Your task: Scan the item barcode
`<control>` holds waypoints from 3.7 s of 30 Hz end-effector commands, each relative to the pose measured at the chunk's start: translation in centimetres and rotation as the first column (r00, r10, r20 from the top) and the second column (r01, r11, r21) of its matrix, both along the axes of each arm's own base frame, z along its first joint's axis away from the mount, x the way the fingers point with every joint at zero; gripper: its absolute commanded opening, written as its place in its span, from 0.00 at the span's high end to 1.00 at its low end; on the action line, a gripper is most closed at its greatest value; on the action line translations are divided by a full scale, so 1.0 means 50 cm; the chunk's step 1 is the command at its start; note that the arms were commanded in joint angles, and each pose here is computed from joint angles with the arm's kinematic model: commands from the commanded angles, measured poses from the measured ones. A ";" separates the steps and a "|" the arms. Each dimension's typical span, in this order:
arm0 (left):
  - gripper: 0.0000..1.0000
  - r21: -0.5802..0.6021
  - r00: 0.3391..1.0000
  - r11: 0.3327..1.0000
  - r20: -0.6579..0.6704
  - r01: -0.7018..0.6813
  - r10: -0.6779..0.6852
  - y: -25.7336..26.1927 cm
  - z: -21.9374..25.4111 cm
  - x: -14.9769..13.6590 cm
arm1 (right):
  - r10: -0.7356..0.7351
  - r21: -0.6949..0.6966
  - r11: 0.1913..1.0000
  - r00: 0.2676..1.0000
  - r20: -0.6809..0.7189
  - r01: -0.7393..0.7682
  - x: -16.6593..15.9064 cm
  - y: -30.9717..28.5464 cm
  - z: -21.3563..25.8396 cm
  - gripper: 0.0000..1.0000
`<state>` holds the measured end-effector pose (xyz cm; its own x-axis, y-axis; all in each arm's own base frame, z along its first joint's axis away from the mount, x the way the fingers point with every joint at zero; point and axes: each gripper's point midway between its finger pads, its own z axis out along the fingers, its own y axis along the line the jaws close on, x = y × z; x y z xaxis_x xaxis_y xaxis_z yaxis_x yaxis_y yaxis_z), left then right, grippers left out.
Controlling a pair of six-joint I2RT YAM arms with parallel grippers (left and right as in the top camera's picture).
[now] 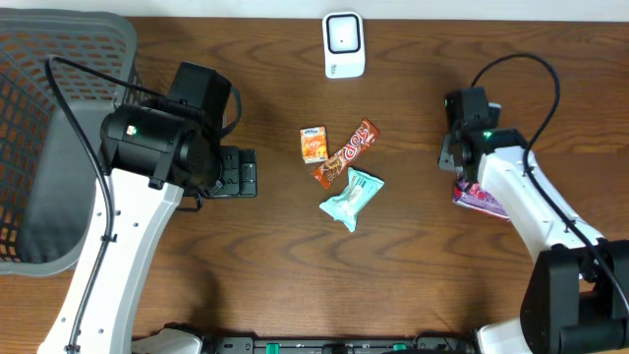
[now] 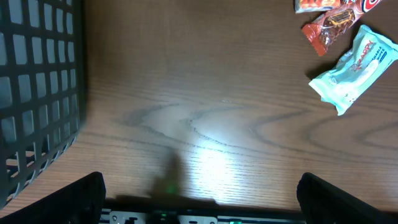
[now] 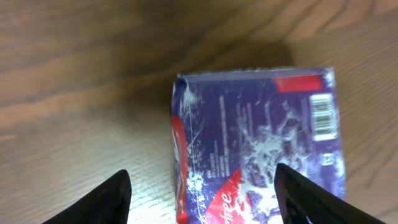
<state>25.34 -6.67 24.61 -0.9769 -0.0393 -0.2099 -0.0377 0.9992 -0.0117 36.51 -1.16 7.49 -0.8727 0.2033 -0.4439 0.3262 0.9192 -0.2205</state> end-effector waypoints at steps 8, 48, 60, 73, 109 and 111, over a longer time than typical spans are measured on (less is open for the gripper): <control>0.02 0.008 1.000 1.000 -0.007 -0.007 0.007 0.005 -0.003 0.000 | -0.045 -0.143 0.989 0.997 -0.064 0.035 -0.072 -0.054 -0.133 0.34; 0.02 0.008 1.000 1.000 -0.007 -0.007 0.007 0.005 -0.003 0.000 | 0.284 0.932 0.217 0.932 0.223 -0.289 -0.036 0.297 0.071 0.99; 0.02 0.008 1.000 1.000 -0.007 -0.007 0.007 0.005 -0.003 0.000 | 0.106 0.844 0.527 0.993 0.055 -0.103 -0.020 0.084 0.036 0.51; 0.02 0.008 1.000 1.000 -0.007 -0.007 0.007 0.005 -0.003 0.000 | 0.306 0.796 0.549 0.948 0.092 -0.254 -0.018 0.122 0.174 0.61; 0.02 0.008 1.000 1.000 -0.007 -0.007 0.007 0.005 -0.003 0.000 | 0.193 0.437 0.893 0.970 -0.145 -0.113 -0.019 0.128 0.063 0.99; 0.02 0.008 1.000 1.000 -0.007 -0.007 0.007 0.005 -0.003 0.000 | 0.128 0.352 0.934 0.977 -0.168 -0.062 -0.022 0.090 0.068 0.99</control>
<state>25.35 -6.67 24.61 -0.9768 -0.0394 -0.2104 -0.0378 0.9992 -0.0115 35.07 6.34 10.73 -0.9736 0.1582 -0.1648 0.1238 0.9717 0.2011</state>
